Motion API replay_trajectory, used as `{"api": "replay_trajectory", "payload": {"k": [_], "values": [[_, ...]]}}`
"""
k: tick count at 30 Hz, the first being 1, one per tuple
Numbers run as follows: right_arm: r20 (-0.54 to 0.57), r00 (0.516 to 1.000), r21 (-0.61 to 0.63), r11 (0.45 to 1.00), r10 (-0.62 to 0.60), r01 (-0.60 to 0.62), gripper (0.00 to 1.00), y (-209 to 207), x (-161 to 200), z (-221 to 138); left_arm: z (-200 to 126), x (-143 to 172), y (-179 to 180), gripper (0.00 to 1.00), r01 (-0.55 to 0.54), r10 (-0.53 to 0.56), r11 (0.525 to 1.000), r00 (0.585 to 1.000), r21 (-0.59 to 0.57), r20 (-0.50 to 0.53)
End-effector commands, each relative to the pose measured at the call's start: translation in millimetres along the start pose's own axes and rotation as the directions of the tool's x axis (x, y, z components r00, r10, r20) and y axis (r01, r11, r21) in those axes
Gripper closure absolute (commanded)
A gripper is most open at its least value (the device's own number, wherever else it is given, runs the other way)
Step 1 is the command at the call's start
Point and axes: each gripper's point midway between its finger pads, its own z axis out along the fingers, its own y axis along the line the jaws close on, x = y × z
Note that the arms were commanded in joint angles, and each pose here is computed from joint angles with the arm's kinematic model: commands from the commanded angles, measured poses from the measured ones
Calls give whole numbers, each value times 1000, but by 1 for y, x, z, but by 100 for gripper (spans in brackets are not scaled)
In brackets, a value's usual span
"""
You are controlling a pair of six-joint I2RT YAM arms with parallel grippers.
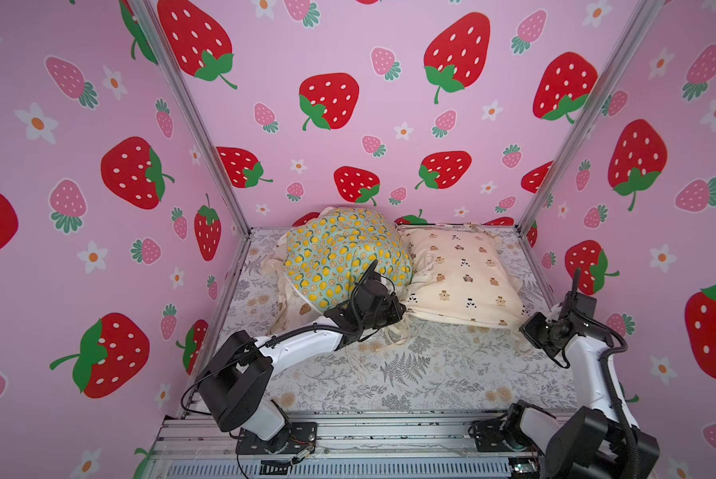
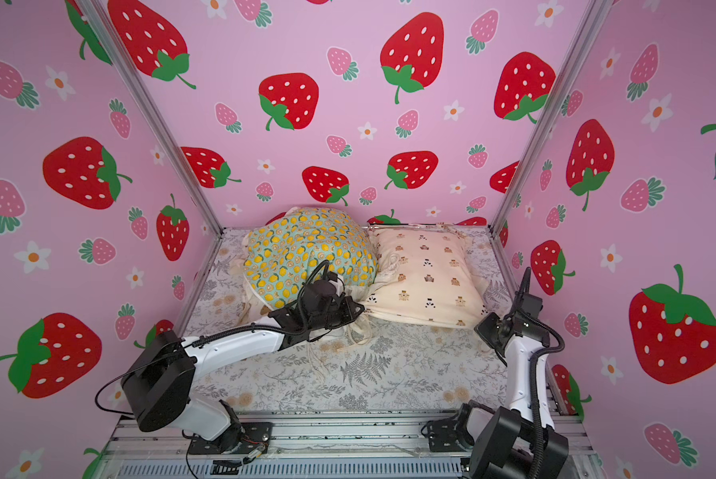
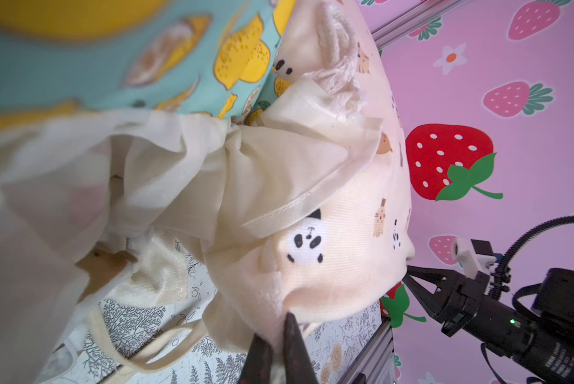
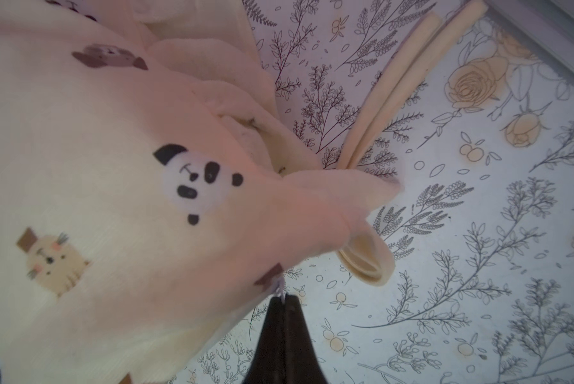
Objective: Zip up pillowcases
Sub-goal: Place the pillowcase at the center of the board.
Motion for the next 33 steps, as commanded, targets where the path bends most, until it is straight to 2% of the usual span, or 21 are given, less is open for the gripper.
{"api": "replay_trajectory", "payload": {"k": [1,3,9,10,13,17,20,22,25,29,31,33], "values": [[57,998,-36,999,-23,25,100,8,-19,-7,6,-8,-18,100,-44,44,999,998,-1,32],[43,998,-64,997,-37,40,98,13,-16,-8,15,3,-25,100,-50,50,999,999,11,15],[56,997,-68,996,-59,63,58,14,-9,-21,48,36,-50,100,-112,113,993,993,47,-32],[53,997,-68,995,-64,67,53,16,-8,-25,51,41,-54,96,-123,125,991,991,56,-44],[32,997,-71,995,-73,75,40,21,-1,-42,52,49,-54,66,-143,147,988,987,58,-63],[18,994,-135,985,-109,111,28,39,19,-55,31,43,-41,42,-205,204,979,978,-16,-45],[-30,987,-179,972,-157,150,26,58,37,-57,6,34,-40,29,-267,265,961,963,-67,-37],[-59,976,-209,958,-212,195,26,75,52,-55,-12,26,-39,25,-292,291,951,956,-101,-22],[-120,949,-269,930,-290,250,27,105,79,-41,-38,13,-41,23,-317,322,939,946,-130,19],[-185,919,-316,906,-349,281,37,131,117,-14,-68,-2,-40,22,-340,352,923,935,-180,43],[-189,912,-358,890,-365,282,45,145,132,-4,-79,-8,-38,22,-342,359,919,931,-194,61],[-177,902,-366,877,-394,311,48,156,141,7,-90,-17,-36,21,-336,360,919,929,-205,91]]}}
